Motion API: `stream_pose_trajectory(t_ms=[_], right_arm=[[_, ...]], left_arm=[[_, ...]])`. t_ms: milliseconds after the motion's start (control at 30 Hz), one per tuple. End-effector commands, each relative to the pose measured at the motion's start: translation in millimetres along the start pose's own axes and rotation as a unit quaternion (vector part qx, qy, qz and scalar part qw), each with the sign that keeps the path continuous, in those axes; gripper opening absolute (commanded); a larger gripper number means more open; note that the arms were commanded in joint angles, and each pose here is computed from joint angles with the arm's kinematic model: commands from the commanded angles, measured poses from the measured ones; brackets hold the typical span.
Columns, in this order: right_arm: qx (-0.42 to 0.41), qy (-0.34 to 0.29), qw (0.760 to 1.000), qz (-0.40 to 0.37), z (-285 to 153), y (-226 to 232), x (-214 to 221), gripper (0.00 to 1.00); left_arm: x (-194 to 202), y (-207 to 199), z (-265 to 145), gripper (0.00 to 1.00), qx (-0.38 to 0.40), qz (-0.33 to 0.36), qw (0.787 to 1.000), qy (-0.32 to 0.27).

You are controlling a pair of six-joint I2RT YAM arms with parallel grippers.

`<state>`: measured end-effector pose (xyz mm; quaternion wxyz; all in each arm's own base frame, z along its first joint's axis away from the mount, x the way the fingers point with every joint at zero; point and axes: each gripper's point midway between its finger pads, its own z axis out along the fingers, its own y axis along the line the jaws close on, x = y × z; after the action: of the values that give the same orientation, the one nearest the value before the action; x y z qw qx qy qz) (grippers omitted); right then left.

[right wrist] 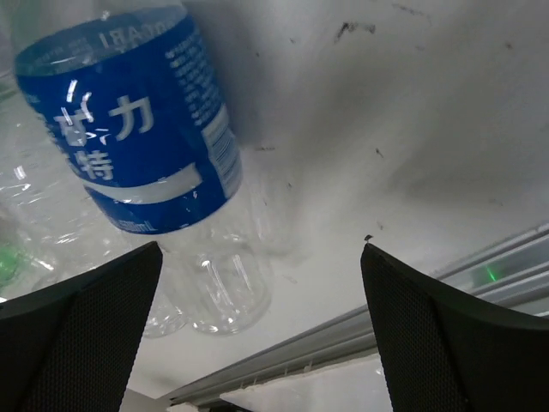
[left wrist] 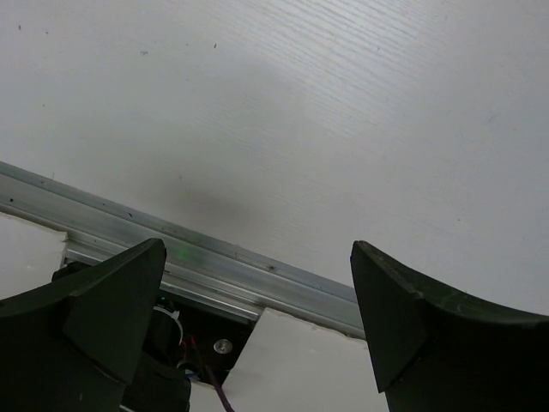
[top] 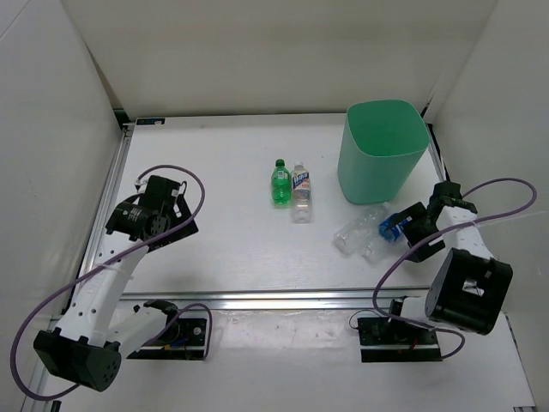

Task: Put the plastic bottles in the bin

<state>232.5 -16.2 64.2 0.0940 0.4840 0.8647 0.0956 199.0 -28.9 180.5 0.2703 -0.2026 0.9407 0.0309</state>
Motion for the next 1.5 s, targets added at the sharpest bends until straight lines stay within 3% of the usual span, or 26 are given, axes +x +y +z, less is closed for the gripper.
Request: stream_pose_trajectory(t_ms=[0,267,500,567,600,733,833,967,1033,1133,1267,1467], right_arm=[[-0.019,-0.013,0.999,-0.027,5.5,13.4,-16.8,1.00],[-0.004,0.011,0.999,-0.037,25.4,14.9,-21.9,0.98],[-0.034,-0.006,0.999,-0.042,24.6,32.4,-35.4,0.97],[-0.026,0.001,0.999,-0.036,28.2,33.1,-40.9,0.91],[-0.022,0.006,0.999,-0.035,28.5,32.7,-40.5,0.79],[-0.007,0.009,1.000,-0.028,29.0,26.4,-42.2,0.53],[0.010,0.004,1.000,-0.018,24.9,16.4,-37.2,0.41],[0.006,0.003,1.000,-0.007,14.0,13.2,-28.3,0.37],[-0.010,0.013,1.000,0.008,2.9,17.7,-19.8,0.31],[-0.026,0.006,1.000,0.011,-21.5,25.7,-11.3,0.29],[-0.042,-0.036,0.998,-0.001,-72.8,35.2,-12.1,0.26],[-0.172,-0.124,0.977,-0.005,-184.6,85.3,-19.9,0.23]], left_arm=[[1.7,-8.8,7.6,1.00,0.016,0.009,1.000,0.002],[10.5,-14.2,31.5,1.00,-0.006,0.023,0.999,0.040],[5.9,-26.5,36.3,1.00,0.004,0.023,0.998,0.051],[5.5,-28.7,41.1,1.00,0.002,0.024,0.998,0.054],[2.8,-30.1,39.5,1.00,0.004,0.023,0.998,0.051],[1.0,-33.9,45.4,1.00,-0.001,0.025,0.998,0.057],[0.2,-40.7,47.6,1.00,0.011,0.018,0.998,0.059],[2.1,-45.5,51.5,1.00,0.015,0.015,0.997,0.068],[0.1,-49.1,56.4,1.00,0.016,0.014,0.998,0.067],[2.8,-51.8,62.9,1.00,0.014,0.017,0.997,0.078],[4.6,-60.3,65.4,1.00,0.021,0.022,0.995,0.092],[9.8,-68.9,65.6,1.00,0.027,0.036,0.994,0.100]])
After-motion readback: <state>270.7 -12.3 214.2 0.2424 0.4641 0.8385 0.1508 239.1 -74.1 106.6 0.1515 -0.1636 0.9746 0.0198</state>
